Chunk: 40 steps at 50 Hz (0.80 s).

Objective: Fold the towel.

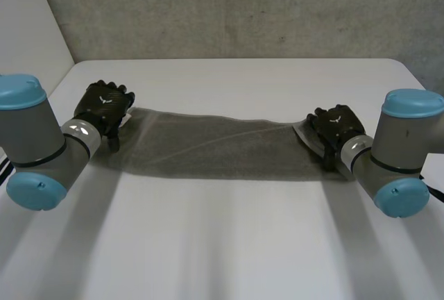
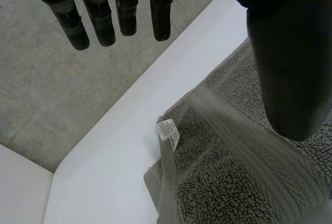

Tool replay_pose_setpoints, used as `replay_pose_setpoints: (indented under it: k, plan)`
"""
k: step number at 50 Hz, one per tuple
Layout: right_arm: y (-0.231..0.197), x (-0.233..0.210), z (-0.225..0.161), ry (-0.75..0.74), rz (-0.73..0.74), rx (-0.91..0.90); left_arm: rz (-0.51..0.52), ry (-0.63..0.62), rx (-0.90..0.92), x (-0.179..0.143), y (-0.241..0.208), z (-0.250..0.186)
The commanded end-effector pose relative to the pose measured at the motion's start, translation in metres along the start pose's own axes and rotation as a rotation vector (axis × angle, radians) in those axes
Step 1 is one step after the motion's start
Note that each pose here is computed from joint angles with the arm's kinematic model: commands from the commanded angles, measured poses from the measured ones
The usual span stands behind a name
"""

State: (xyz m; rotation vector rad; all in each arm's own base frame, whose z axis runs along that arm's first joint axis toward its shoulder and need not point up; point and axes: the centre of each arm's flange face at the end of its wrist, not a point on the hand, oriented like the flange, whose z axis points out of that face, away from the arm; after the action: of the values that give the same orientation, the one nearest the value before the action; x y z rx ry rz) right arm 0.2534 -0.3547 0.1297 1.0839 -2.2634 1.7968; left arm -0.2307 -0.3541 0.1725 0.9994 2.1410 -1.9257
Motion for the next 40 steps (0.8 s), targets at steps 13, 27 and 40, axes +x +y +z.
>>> replay_pose_setpoints:
  k: [13,27,40]
  plan:
    - [0.004,0.067,0.023,0.171,-0.047,0.006,-0.004,-0.009,0.001,-0.002,0.003,0.001]
    - [0.016,0.065,0.035,0.148,-0.038,-0.038,-0.003,-0.009,0.003,-0.001,0.002,-0.003]
    - [0.007,0.076,0.026,0.166,0.131,-0.015,-0.002,-0.003,0.005,0.001,0.000,-0.010]
